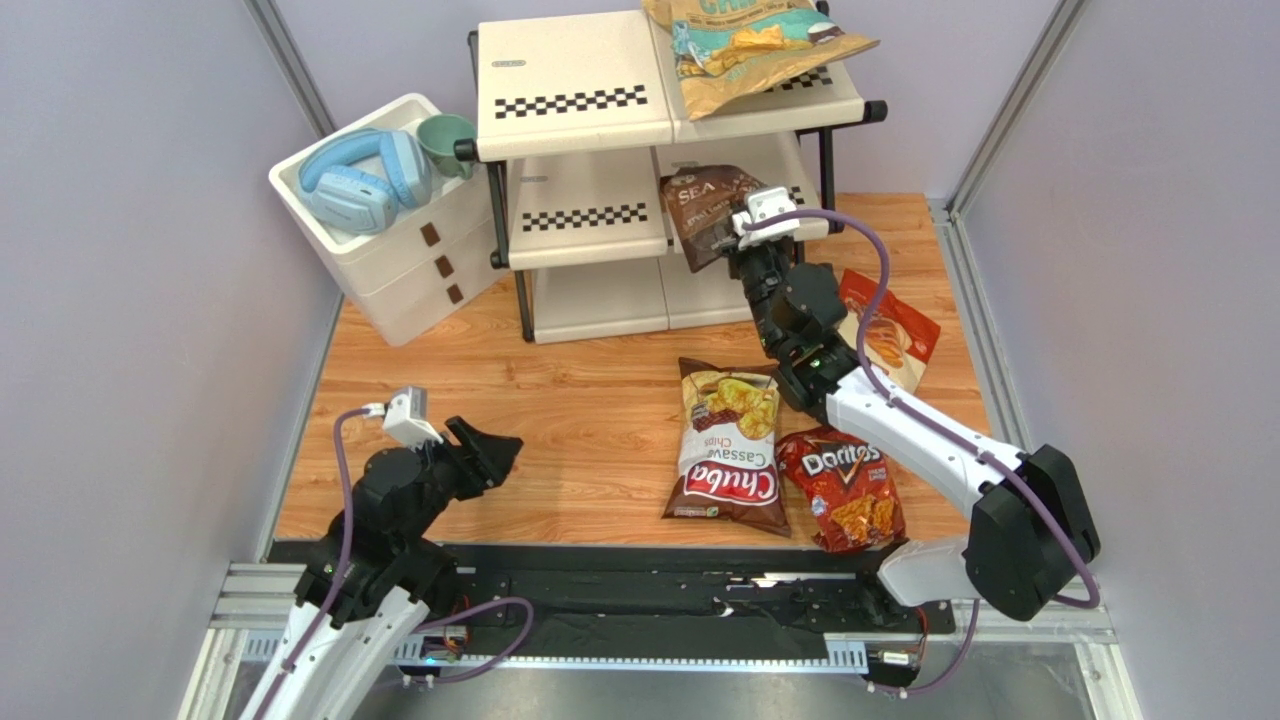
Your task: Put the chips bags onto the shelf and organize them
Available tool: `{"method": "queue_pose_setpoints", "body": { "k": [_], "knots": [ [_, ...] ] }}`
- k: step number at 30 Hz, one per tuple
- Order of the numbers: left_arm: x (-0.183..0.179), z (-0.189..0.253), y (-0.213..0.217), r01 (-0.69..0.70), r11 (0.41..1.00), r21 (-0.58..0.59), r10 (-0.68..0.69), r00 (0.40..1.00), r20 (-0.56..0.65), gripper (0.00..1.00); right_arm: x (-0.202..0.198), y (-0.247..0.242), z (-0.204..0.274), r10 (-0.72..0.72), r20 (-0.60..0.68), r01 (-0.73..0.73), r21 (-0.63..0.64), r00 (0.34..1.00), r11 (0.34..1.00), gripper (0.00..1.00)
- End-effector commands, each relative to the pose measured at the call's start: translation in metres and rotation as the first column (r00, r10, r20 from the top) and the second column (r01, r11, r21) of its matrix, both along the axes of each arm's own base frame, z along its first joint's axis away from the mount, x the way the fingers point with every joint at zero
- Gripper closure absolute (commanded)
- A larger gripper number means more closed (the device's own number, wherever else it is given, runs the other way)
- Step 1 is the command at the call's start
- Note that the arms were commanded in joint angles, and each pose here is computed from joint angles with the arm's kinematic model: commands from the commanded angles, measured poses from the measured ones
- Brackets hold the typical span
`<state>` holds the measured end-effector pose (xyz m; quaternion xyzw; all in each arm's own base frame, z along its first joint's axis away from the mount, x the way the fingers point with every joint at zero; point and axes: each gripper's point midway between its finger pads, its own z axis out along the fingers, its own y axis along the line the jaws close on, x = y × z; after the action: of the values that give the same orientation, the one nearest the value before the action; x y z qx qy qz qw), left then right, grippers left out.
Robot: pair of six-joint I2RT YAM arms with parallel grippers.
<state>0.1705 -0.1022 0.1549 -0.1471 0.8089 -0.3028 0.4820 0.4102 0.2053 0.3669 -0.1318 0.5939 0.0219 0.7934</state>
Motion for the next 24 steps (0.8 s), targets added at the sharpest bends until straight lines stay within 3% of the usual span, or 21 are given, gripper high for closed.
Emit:
{"method": "queue_pose_setpoints", "body": {
  "k": [1, 9, 16, 20, 24],
  "knots": [
    [0.002, 0.012, -0.003, 0.020, 1.000, 0.003, -0.021, 0.999, 0.039, 0.37, -0.002, -0.026, -0.021, -0.105, -0.077, 0.109, 0.050, 0.992, 0.993, 1.00],
    [0.000, 0.012, -0.004, 0.032, 0.999, -0.005, -0.031, 0.999, 0.044, 0.37, 0.025, -0.043, -0.046, -0.129, -0.239, 0.162, 0.124, 0.962, 0.979, 1.00],
    [0.001, 0.012, -0.004, 0.031, 1.000, -0.003, -0.031, 0.999, 0.045, 0.37, 0.043, -0.038, -0.037, -0.052, -0.310, 0.114, 0.188, 0.949, 0.975, 1.00],
    [0.000, 0.012, -0.004, 0.032, 0.999, -0.005, -0.032, 0.998, 0.047, 0.37, 0.049, -0.029, -0.048, -0.012, -0.404, 0.092, 0.178, 0.915, 0.980, 1.00],
    [0.001, 0.011, -0.004, 0.030, 1.000, -0.004, -0.030, 0.999, 0.043, 0.37, 0.049, -0.025, -0.057, 0.015, -0.412, 0.075, 0.203, 0.911, 0.976, 1.00]
  ]
}}
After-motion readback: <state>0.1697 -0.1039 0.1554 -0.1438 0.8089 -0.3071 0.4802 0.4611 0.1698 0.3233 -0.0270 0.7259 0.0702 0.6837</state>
